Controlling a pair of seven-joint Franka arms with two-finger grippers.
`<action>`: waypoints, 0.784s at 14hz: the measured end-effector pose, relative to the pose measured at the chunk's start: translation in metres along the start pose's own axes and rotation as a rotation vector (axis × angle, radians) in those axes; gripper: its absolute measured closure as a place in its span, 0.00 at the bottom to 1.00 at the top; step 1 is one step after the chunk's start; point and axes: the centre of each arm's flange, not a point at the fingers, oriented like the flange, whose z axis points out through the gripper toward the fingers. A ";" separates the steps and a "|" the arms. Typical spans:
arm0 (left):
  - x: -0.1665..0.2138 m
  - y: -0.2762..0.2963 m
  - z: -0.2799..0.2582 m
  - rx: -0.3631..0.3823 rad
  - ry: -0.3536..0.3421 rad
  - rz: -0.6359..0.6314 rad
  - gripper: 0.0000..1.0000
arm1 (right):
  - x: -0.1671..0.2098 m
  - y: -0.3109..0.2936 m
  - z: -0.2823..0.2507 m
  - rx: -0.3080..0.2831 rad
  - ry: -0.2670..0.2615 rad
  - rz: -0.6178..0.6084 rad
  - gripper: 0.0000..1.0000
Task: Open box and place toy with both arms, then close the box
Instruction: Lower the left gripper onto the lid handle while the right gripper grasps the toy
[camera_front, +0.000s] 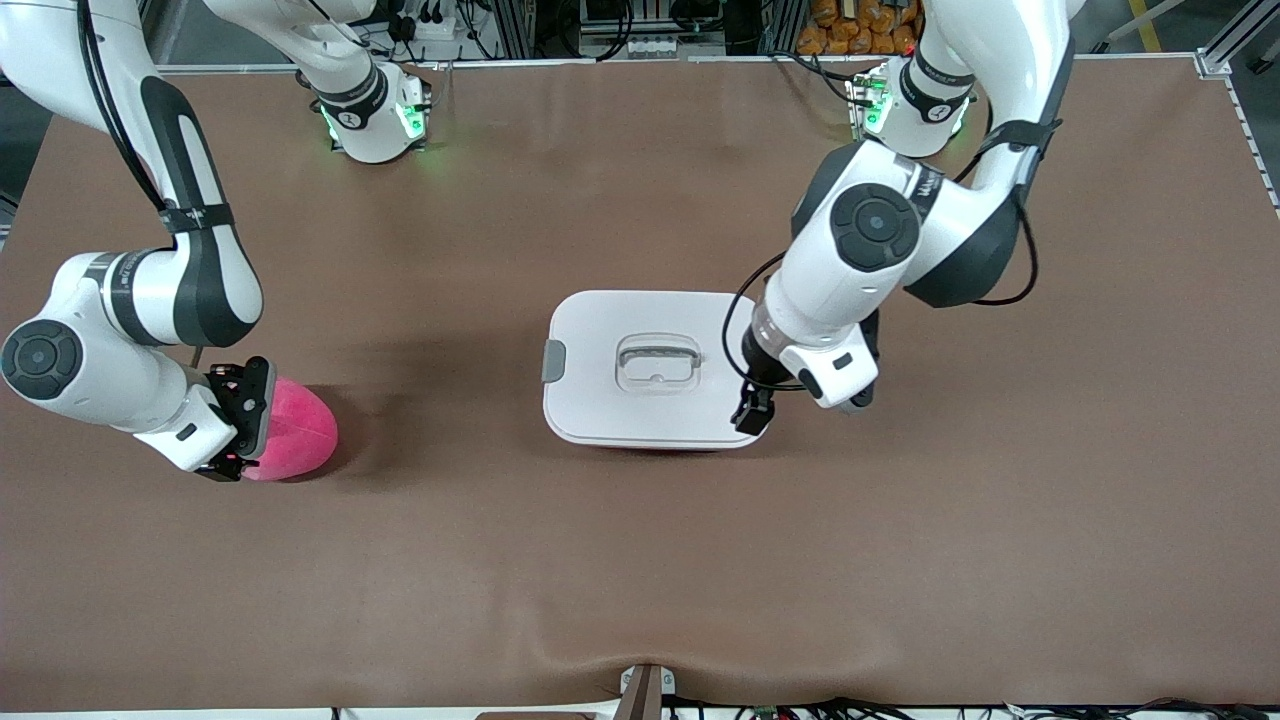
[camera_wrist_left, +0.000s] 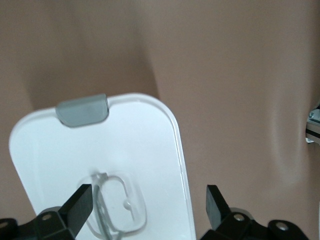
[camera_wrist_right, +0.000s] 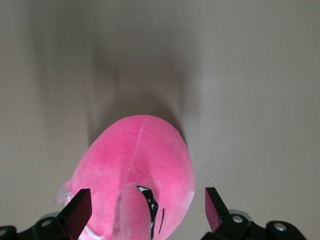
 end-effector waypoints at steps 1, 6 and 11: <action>-0.008 0.000 0.007 -0.010 -0.006 -0.039 0.00 | -0.001 -0.001 -0.004 0.001 0.000 0.002 0.00; -0.044 -0.006 0.043 -0.009 -0.017 -0.197 0.00 | -0.030 -0.005 -0.001 0.011 0.001 0.041 0.00; -0.064 -0.014 0.047 0.030 -0.051 -0.286 0.00 | -0.031 -0.008 0.006 0.024 0.002 0.042 0.00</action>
